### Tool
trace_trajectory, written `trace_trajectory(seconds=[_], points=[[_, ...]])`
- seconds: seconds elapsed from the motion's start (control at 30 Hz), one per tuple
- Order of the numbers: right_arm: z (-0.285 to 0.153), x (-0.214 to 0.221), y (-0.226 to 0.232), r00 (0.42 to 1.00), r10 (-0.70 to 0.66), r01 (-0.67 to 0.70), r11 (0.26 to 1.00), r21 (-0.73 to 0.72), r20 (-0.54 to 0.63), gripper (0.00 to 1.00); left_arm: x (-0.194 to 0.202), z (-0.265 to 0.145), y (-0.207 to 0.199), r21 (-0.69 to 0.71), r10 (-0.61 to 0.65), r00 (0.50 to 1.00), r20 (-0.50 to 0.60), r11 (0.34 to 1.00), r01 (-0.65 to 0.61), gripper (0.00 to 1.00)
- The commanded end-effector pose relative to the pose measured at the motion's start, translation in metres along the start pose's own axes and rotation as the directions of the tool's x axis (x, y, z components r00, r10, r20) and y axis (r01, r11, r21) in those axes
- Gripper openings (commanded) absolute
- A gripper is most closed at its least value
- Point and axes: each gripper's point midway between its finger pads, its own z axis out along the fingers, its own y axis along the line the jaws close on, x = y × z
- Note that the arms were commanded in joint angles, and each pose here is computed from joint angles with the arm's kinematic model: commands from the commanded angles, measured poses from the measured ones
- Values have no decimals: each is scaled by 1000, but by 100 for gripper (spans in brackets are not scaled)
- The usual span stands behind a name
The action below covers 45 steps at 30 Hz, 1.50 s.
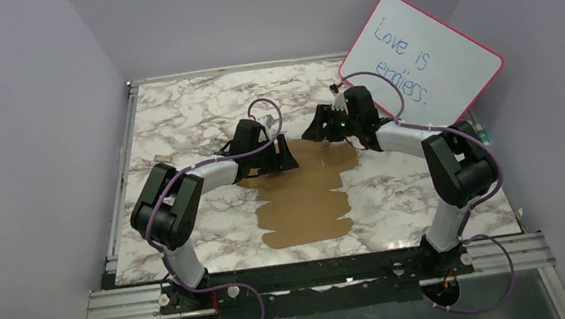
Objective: Fold the paper box
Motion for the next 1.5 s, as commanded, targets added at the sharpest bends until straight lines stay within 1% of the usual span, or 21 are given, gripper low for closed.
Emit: trace_trajectory(seconds=[0.0,0.07,0.13,0.17,0.23,0.33,0.47,0.6,0.9,1.03,1.23,1.47], points=[[-1,10,24,999,20,-25,993,-113,-41,64,15,7,8,-15,-19,999,-47,1000,19,70],[5,17,27,998,8,-16,993,-119,-60,63,16,7,8,-14,-21,999,-49,1000,20,70],[8,19,23,998,3,-10,996,-94,-68,64,16,7,9,-17,-21,999,-50,1000,21,70],[7,17,18,998,0,-4,998,-64,-56,64,16,7,9,-18,-21,999,-49,1000,21,70],[3,9,-1,1000,-10,10,998,56,-9,68,17,7,10,-19,-23,998,-51,1000,22,70],[-9,-4,-31,998,-45,36,975,221,37,73,19,7,11,-22,-24,998,-53,999,23,70],[-15,-11,-49,998,-32,16,965,263,54,74,19,7,11,-21,-24,998,-52,1000,23,70],[-4,-3,-52,1000,-10,6,969,246,16,74,18,8,10,-18,-27,998,-55,999,26,70],[13,12,-54,999,39,-32,979,203,-30,74,19,9,9,-13,-30,998,-57,999,30,70],[13,15,-44,998,39,-31,988,150,-47,74,19,9,9,-9,-31,998,-57,999,31,70],[9,13,-18,997,37,-35,999,32,-62,73,20,10,8,-2,-37,998,-57,999,37,70],[0,7,4,998,27,-28,999,-31,-52,70,19,8,7,1,-39,998,-52,999,39,70]])
